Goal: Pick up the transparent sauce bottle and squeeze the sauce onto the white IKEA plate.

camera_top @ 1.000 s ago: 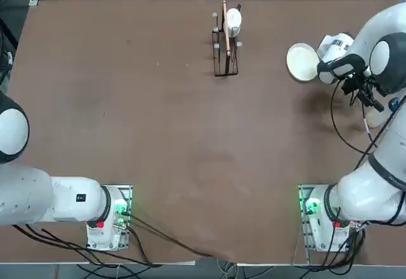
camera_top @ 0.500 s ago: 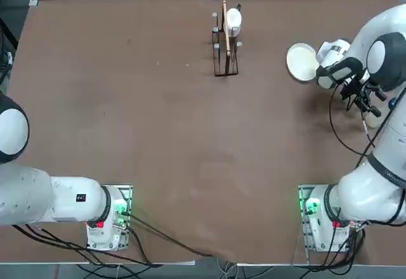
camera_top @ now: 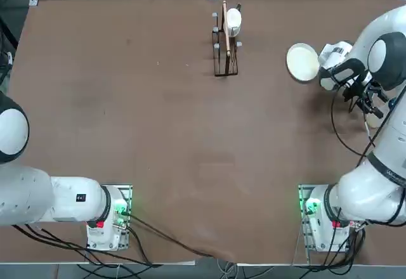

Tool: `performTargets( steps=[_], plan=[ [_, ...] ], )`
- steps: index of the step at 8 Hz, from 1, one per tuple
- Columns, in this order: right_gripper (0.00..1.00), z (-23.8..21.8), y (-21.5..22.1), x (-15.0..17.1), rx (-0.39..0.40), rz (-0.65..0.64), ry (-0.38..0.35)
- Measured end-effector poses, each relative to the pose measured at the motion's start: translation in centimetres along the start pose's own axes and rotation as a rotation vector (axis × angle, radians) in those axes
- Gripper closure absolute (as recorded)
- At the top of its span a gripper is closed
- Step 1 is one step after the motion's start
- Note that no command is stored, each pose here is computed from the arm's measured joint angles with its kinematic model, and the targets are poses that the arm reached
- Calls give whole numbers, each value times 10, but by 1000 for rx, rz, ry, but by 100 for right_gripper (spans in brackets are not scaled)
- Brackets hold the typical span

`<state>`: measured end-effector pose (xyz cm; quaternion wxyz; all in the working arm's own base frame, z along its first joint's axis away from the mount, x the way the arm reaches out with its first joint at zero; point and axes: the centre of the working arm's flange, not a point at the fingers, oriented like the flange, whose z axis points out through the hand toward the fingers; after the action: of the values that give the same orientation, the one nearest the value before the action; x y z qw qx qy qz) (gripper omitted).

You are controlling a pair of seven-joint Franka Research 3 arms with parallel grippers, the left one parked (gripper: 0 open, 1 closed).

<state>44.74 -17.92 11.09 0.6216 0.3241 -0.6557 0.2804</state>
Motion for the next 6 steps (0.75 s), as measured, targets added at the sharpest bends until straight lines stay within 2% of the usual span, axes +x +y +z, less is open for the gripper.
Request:
performTargets(
  steps=[4,5,6],
  plan=[
    [1,40,4,-17,-8,-40,56],
    [4,45,11,-21,-5,-58,68],
    [11,45,15,-23,-1,-63,72]
  ],
)
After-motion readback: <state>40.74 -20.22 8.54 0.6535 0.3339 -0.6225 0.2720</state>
